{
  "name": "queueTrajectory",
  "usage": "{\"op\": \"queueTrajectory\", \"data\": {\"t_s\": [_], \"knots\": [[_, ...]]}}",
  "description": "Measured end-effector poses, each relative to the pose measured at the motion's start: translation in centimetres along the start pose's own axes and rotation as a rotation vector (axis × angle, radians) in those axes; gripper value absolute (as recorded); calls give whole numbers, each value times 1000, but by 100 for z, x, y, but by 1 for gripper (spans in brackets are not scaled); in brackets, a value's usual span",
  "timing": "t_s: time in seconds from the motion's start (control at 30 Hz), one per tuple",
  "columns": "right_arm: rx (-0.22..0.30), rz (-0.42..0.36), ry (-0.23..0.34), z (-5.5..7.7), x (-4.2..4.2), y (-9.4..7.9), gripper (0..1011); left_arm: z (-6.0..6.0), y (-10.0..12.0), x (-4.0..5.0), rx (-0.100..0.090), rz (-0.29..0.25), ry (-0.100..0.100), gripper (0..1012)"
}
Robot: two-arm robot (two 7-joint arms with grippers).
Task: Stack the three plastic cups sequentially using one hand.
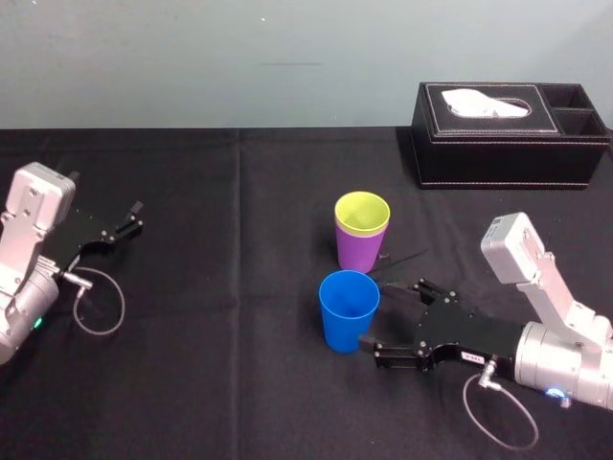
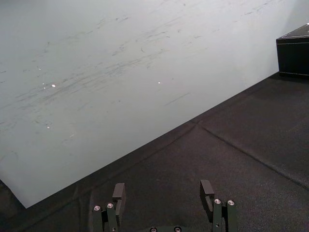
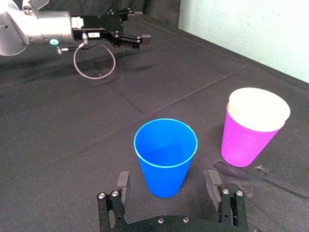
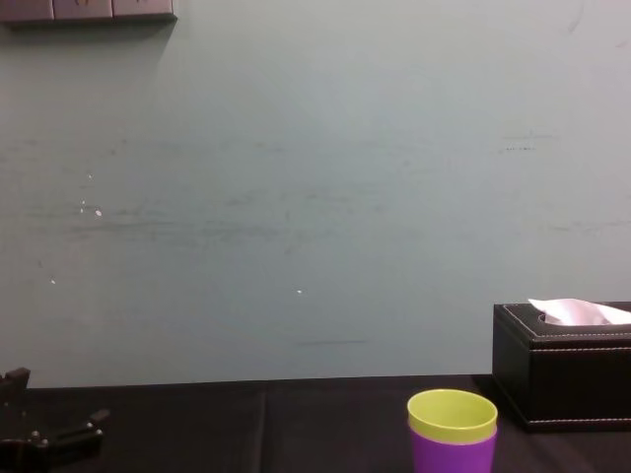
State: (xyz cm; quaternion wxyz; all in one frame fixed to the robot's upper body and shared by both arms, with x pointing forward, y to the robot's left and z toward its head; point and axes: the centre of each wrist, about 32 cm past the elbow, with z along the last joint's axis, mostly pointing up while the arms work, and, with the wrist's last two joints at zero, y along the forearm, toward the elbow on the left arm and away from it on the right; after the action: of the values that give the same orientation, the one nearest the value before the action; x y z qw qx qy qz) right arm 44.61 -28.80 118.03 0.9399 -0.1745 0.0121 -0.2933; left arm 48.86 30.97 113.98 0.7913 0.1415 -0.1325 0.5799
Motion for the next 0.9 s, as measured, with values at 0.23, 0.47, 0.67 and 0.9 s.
{"op": "queueTrajectory", "data": {"t_s": [0.23,0.47,0.67,0.9], "knots": [[10,11,19,-9,20,41,1003,0,0,0,0,0,0,1011],[6,15,20,-25,40,95,1003,0,0,0,0,0,0,1011],[2,18,16,-38,72,160,1003,0,0,0,0,0,0,1011],[6,25,7,-14,89,223,1003,0,0,0,0,0,0,1011]]}}
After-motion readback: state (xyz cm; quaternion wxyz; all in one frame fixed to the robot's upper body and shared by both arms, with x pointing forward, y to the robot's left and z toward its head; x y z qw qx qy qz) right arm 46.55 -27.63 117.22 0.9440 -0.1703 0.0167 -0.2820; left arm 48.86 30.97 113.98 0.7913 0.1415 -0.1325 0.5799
